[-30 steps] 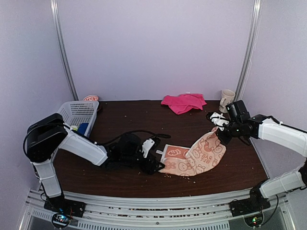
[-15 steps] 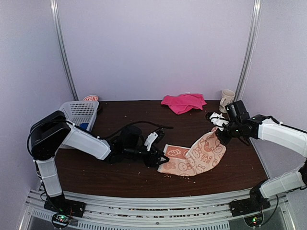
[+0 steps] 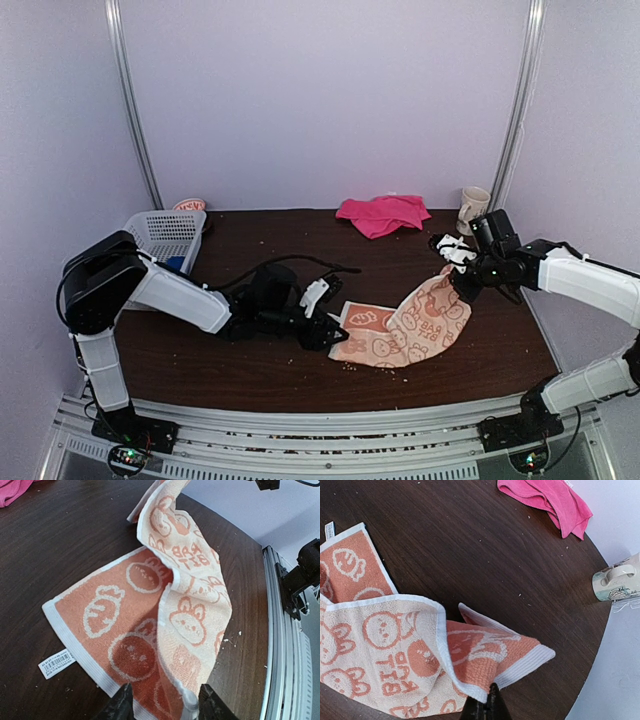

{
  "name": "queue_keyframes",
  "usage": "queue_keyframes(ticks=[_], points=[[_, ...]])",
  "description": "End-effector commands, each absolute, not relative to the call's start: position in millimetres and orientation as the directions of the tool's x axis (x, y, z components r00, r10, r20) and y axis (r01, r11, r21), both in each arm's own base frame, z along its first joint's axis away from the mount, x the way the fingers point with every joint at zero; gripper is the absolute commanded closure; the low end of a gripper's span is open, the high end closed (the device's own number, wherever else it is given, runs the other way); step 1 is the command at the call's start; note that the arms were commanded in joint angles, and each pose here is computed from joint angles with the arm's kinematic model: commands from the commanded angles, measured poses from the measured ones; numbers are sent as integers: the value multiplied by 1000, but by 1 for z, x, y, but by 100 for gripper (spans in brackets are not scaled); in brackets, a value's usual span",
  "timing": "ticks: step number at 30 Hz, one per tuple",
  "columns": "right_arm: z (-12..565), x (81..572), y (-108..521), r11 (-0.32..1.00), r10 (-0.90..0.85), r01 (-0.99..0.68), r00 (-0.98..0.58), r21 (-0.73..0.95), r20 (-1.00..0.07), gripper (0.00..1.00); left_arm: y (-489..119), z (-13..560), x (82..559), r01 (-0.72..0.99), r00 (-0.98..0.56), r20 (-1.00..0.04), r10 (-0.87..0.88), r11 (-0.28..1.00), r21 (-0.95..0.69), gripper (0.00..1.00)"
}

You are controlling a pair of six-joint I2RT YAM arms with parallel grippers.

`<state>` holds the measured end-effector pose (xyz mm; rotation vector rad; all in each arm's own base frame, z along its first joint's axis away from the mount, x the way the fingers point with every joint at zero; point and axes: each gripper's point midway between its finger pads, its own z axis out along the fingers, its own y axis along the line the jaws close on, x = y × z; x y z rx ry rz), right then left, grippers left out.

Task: Roll the towels
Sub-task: Pick up the towel from the center of the board.

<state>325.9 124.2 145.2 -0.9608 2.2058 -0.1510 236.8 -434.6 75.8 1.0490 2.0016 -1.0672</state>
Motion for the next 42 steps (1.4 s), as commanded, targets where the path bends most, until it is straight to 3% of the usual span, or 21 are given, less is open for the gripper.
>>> queue_keyframes(ticks=[1,5,9,13,18,26,32,39,42], points=[[149,325,123,719,-677,-582,-460,-381,-575,100,-432,84,239,867,-461,-821,338,369,-335,58],[148,325,124,718,-677,-582,-460,-381,-574,100,-433,85,241,868,-458,-823,336,371,-331,72],[147,325,123,717,-680,-581,-464,-385,-567,100,-436,89,241,873,-450,-830,331,358,-331,100],[153,328,115,718,-689,-553,-471,-424,-551,100,-429,109,246,875,-416,-854,313,391,-284,100],[181,328,93,672,-739,-542,-451,-504,-501,100,-394,171,264,833,-311,-920,240,534,-143,100],[204,292,82,423,-905,-739,-314,-524,-288,100,-322,275,264,719,-111,-989,102,695,-9,100],[229,272,82,313,-946,-799,-218,-514,-239,100,-284,321,244,695,11,-997,74,716,61,100],[247,233,99,144,-963,-883,-20,-448,-269,100,-250,357,208,718,131,-991,12,688,103,100],[245,207,107,-43,-955,-917,154,-396,-252,97,-239,362,200,716,144,-990,-5,690,100,100]])
